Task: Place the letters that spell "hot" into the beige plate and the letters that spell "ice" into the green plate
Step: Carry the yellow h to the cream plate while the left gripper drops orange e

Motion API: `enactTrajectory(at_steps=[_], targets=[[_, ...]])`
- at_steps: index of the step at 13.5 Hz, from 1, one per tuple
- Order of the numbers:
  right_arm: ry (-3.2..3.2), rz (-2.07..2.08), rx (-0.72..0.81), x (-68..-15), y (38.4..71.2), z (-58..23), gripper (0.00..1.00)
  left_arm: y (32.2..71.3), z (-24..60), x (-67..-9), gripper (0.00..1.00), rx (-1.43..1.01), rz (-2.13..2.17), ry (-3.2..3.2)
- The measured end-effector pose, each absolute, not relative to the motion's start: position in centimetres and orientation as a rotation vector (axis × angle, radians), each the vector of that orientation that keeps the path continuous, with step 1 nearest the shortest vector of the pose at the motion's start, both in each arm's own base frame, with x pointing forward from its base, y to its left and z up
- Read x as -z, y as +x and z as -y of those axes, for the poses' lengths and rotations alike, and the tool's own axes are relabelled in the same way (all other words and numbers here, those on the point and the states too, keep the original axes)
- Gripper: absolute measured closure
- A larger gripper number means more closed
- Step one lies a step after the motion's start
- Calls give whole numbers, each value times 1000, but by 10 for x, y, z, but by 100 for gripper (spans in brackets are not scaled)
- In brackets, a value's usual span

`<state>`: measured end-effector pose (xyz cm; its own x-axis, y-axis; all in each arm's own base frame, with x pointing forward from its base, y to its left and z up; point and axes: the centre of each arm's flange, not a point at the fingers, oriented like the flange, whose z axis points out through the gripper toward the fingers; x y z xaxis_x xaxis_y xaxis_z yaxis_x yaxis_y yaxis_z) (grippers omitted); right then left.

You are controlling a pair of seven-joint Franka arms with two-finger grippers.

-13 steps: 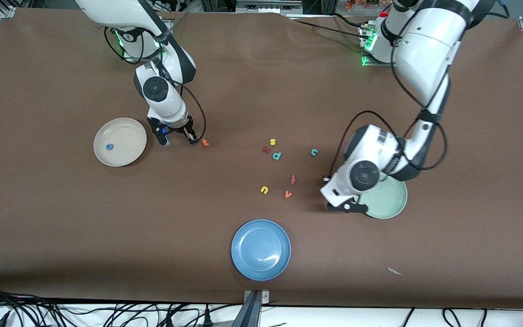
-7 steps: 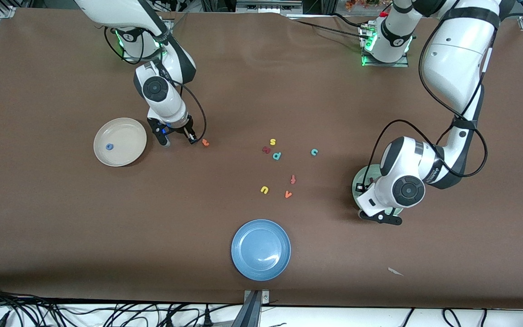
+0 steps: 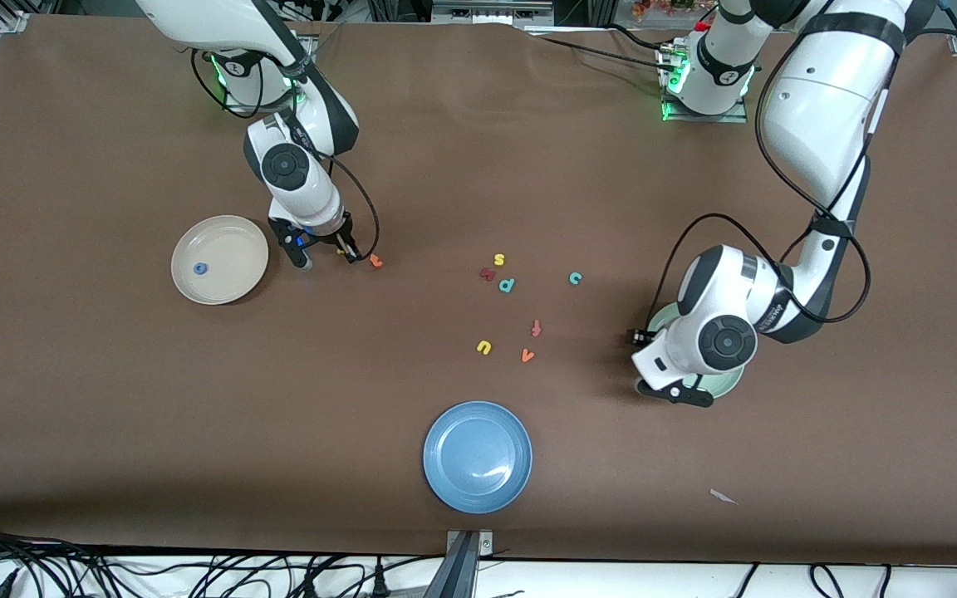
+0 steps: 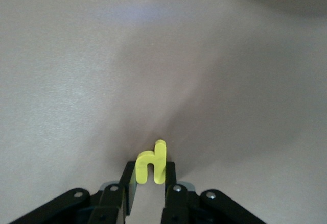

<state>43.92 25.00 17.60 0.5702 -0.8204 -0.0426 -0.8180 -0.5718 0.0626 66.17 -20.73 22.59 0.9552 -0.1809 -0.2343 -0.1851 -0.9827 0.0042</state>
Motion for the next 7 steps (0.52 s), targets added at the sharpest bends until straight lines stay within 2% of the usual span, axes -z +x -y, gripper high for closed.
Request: enactTrajectory(at_steps=[3, 7], targets=[[2685, 1378, 172, -191, 453, -253, 74, 623, 260, -242, 0, -398, -251, -3104], [2664, 1222, 238, -246, 505, -223, 74, 563, 317, -226, 0, -372, -61, -3133]])
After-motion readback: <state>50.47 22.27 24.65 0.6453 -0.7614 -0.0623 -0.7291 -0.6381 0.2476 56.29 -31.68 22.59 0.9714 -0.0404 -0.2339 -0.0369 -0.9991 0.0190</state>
